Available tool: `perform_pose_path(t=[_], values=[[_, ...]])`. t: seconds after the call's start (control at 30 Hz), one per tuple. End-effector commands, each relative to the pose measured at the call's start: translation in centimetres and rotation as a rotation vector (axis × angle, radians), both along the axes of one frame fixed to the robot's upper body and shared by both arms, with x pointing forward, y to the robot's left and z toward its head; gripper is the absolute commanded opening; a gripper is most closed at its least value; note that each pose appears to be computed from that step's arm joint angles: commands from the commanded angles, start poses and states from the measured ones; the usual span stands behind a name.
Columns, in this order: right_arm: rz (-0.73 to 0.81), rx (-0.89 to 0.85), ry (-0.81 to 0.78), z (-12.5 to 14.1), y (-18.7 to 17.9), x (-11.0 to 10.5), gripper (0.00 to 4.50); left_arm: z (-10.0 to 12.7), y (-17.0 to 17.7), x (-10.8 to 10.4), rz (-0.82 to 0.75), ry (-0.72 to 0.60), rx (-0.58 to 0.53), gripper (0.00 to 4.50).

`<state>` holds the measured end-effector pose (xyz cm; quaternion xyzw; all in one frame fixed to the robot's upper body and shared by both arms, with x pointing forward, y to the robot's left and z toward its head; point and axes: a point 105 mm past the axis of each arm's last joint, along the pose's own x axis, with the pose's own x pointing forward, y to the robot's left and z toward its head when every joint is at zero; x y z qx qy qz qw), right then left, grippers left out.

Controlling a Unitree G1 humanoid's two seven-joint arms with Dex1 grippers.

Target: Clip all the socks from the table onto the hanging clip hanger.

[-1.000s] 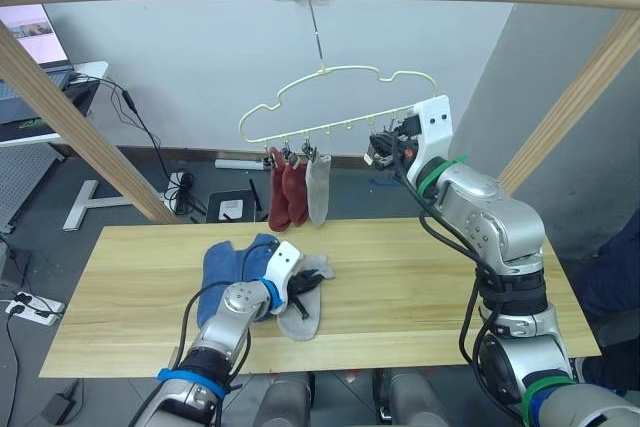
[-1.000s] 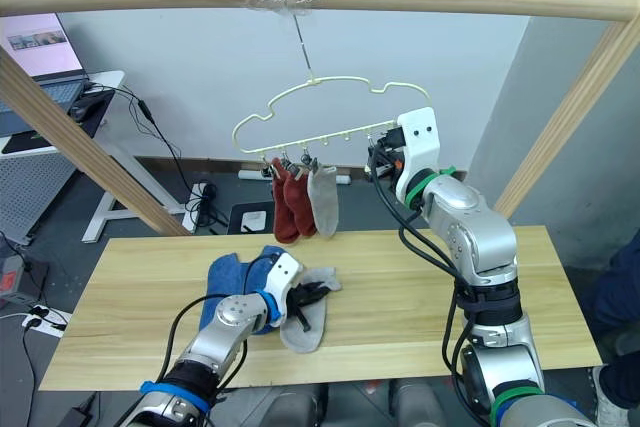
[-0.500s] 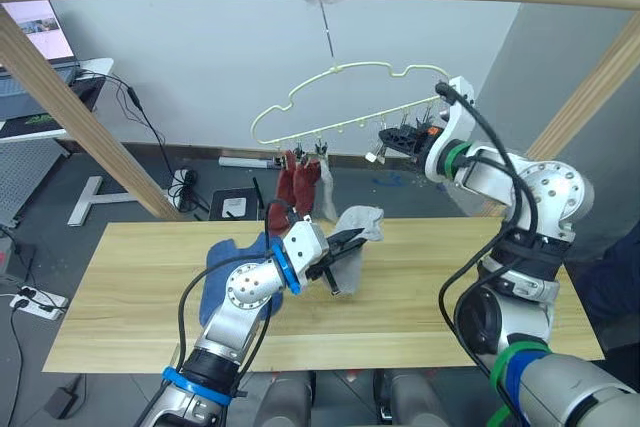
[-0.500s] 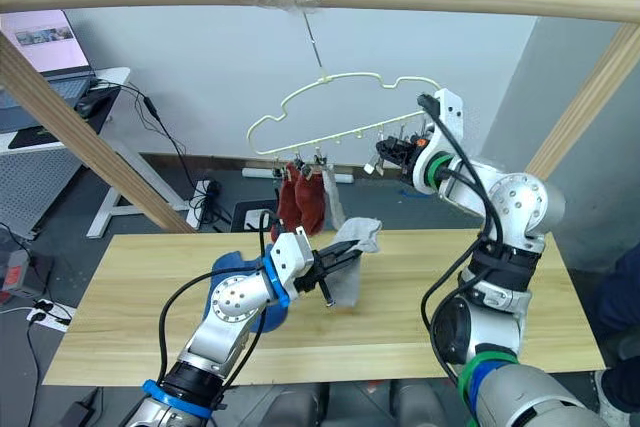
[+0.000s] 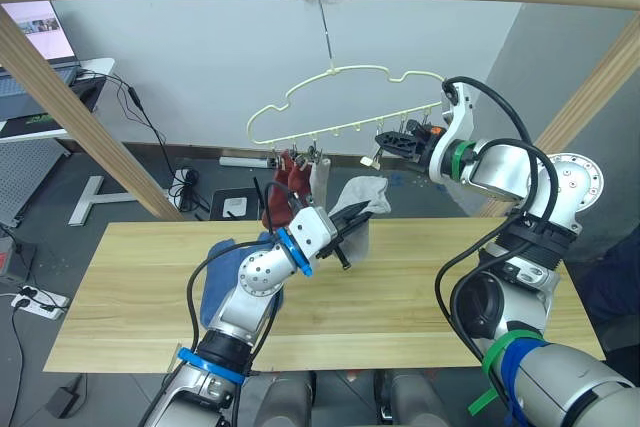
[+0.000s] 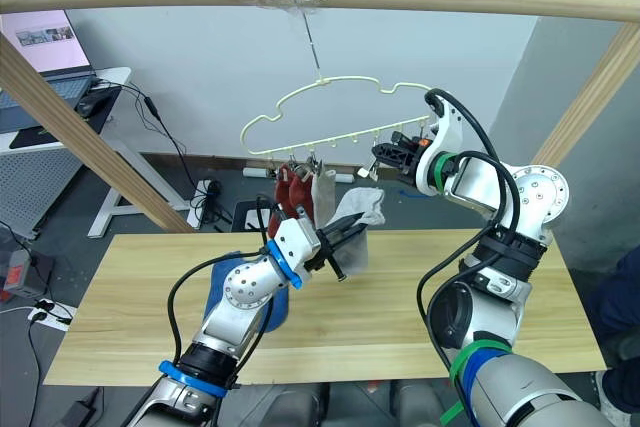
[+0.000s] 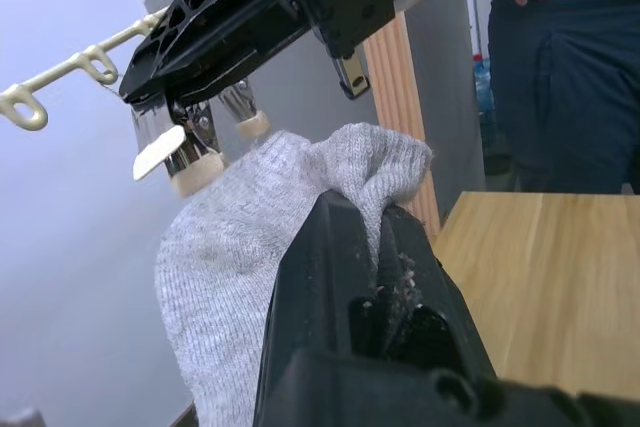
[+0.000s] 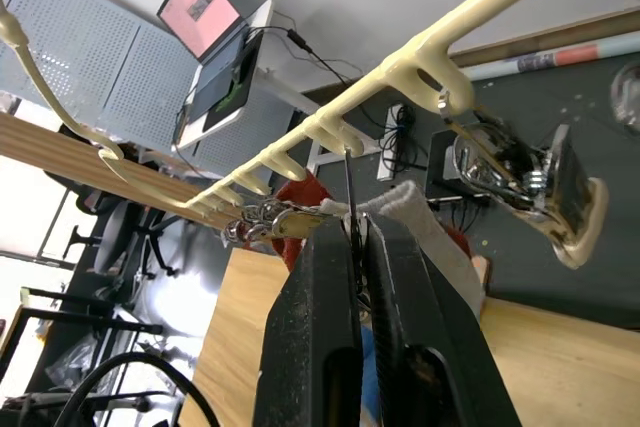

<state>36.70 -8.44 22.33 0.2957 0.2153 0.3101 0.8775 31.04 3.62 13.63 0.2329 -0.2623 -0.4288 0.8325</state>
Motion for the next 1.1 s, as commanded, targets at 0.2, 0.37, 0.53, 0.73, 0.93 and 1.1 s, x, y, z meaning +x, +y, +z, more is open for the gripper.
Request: perform_pose_path(t=[0.2,0.37,0.53,0.73,0.93,1.1], values=[[0.004,-0.02,-0.011,0.5,-0.4,-0.3,0.0,1.4,-0.1,1.0,0.024,-0.054,-0.046,0.02],[0.001,-0.034,-0.004,0.4,-0.6,-0.3,0.0,2.0,-0.4,1.6,0.026,-0.081,-0.052,0.02],[-0.011,-0.043,0.005,0.3,-1.0,-0.2,0.0,2.5,-0.7,1.8,0.024,-0.099,-0.067,0.02],[-0.033,-0.043,0.02,0.3,-1.5,0.0,0.0,2.5,-0.7,1.3,0.012,-0.121,-0.058,0.02],[-0.034,-0.044,0.027,0.2,-1.6,0.1,0.0,3.0,-0.6,1.0,0.017,-0.172,-0.058,0.02],[-0.029,-0.04,0.03,0.1,-1.5,0.0,0.0,3.3,-0.5,1.0,0.032,-0.216,-0.056,0.02]])
